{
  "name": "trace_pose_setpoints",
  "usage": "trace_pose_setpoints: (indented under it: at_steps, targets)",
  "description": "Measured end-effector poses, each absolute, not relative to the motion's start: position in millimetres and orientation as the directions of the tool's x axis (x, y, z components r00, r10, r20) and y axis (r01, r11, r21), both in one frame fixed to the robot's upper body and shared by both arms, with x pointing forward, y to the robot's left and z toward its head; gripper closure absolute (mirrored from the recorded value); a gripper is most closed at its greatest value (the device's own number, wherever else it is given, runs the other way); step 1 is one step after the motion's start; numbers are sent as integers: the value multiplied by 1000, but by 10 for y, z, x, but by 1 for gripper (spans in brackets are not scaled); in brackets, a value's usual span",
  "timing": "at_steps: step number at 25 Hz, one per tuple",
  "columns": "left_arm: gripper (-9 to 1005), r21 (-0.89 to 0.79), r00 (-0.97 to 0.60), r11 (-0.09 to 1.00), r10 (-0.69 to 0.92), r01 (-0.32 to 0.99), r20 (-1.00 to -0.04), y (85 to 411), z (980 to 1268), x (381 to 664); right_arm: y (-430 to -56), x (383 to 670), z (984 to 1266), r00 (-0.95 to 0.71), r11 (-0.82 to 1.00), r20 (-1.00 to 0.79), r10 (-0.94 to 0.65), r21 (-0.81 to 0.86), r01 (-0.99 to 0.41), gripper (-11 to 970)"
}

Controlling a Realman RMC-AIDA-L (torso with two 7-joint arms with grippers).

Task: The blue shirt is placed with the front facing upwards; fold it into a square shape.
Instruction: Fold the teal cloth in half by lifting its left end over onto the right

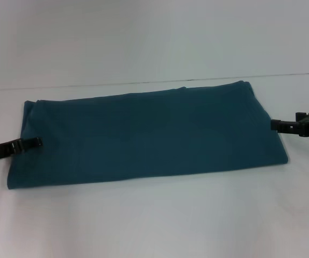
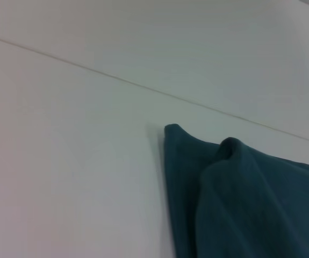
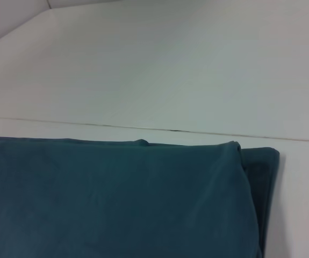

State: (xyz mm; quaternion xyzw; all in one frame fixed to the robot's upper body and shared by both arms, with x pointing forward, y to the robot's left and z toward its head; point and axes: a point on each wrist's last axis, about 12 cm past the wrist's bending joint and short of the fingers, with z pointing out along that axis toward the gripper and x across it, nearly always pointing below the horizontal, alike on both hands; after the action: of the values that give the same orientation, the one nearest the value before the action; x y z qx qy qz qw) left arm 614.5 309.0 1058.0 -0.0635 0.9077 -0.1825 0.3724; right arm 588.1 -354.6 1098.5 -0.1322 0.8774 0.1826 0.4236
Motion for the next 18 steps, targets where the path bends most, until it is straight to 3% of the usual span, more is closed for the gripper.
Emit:
trace_pose_setpoints:
  at_steps: [10,18]
  targets:
    - [136,-411,-731,910,-242,58,-638,2951,10595,6161,-3554,5875,10988,-605,899,-792,-77,208,-386,63]
    - [332,-428,-746,900,-232,78,-624,2908,10591,6140,-3579,5847,10970,-609,902,-790,-70,212,-378,63]
